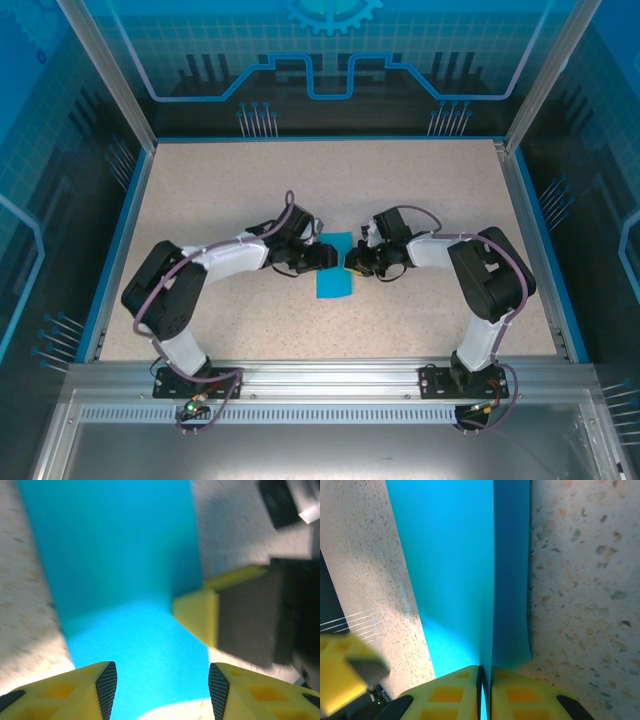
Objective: Fold a paper plane with a square sheet of paper (pick it up from the middle)
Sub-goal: Third fold the triangle at the center of the table.
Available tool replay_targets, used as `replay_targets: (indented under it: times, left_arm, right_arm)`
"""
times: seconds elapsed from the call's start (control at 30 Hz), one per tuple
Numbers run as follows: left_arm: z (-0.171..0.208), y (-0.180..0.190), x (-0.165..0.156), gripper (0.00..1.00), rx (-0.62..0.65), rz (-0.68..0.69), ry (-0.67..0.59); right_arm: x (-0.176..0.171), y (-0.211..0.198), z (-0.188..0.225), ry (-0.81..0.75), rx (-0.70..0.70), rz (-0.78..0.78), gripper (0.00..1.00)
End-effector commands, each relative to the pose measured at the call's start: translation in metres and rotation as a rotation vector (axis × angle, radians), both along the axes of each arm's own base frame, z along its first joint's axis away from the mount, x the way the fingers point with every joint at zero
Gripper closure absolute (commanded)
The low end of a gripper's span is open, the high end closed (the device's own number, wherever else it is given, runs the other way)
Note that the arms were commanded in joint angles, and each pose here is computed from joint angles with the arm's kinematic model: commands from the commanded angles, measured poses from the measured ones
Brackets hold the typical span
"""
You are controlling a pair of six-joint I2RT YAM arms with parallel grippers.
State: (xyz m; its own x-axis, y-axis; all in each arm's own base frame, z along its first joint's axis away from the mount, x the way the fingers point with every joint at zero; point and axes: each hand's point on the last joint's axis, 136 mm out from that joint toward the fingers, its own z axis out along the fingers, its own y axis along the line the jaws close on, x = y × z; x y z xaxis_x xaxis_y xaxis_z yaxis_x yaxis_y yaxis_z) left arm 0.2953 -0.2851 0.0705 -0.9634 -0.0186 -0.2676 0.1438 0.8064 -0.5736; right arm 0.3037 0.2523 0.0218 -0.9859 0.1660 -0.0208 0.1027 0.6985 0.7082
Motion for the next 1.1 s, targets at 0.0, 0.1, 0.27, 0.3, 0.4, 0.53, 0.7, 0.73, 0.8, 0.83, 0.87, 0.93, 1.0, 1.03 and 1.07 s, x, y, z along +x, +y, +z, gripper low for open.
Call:
replay_targets:
  times: [0.0, 0.1, 0.27, 0.3, 0.4, 0.53, 0.7, 0.73, 0.8, 0.83, 0.87, 0.93, 1.0, 1.03, 1.07]
  left_arm:
    - [-0.001, 0.002, -0.027, 0.42, 0.170, -0.150, -0.150]
    - [-0.006, -0.006, -0.049, 0.40, 0.289, -0.251, -0.238]
    - [-0.016, -0.022, -0.064, 0.36, 0.455, -0.368, -0.347]
    - [-0.019, -0.025, -0.064, 0.36, 0.488, -0.381, -0.363]
    - [-0.023, -0.028, -0.059, 0.35, 0.576, -0.378, -0.403]
    - [-0.025, -0.032, -0.052, 0.34, 0.625, -0.359, -0.444]
    - [-0.020, -0.030, -0.044, 0.39, 0.664, -0.321, -0.483]
    - [-0.019, -0.031, -0.044, 0.41, 0.661, -0.320, -0.488]
    - [-0.016, -0.031, -0.045, 0.51, 0.647, -0.322, -0.496]
    - [-0.013, -0.030, -0.046, 0.55, 0.640, -0.322, -0.502]
    - [-0.011, -0.030, -0.046, 0.60, 0.634, -0.321, -0.509]
    - [-0.006, -0.027, -0.047, 0.69, 0.624, -0.320, -0.518]
    - [-0.002, -0.028, -0.049, 0.77, 0.605, -0.327, -0.523]
    - [-0.002, -0.027, -0.050, 0.80, 0.603, -0.328, -0.521]
    - [0.000, -0.027, -0.050, 0.81, 0.597, -0.330, -0.520]
  right_arm:
    - [-0.002, -0.002, 0.005, 0.041, 0.019, -0.009, 0.87]
    - [0.005, 0.002, 0.016, 0.035, 0.024, -0.004, 0.87]
    - [0.005, 0.002, 0.021, 0.046, 0.026, 0.000, 0.87]
    - [0.005, 0.003, 0.022, 0.046, 0.029, 0.002, 0.87]
    - [0.005, 0.002, 0.021, 0.053, 0.027, 0.000, 0.87]
    - [0.005, 0.003, 0.023, 0.055, 0.031, -0.001, 0.87]
    - [0.003, 0.001, 0.020, 0.064, 0.021, 0.001, 0.86]
    - [0.003, 0.000, 0.019, 0.067, 0.019, 0.000, 0.86]
    - [0.003, -0.001, 0.018, 0.067, 0.014, -0.002, 0.86]
    - [0.002, -0.001, 0.017, 0.067, 0.009, -0.002, 0.85]
    - [0.002, -0.003, 0.016, 0.068, 0.002, -0.004, 0.85]
    - [0.002, -0.004, 0.016, 0.066, -0.003, -0.001, 0.84]
    - [0.003, -0.004, 0.017, 0.060, -0.008, 0.001, 0.83]
    - [0.003, -0.005, 0.017, 0.059, -0.009, 0.002, 0.83]
    - [0.002, -0.005, 0.017, 0.060, -0.011, 0.003, 0.82]
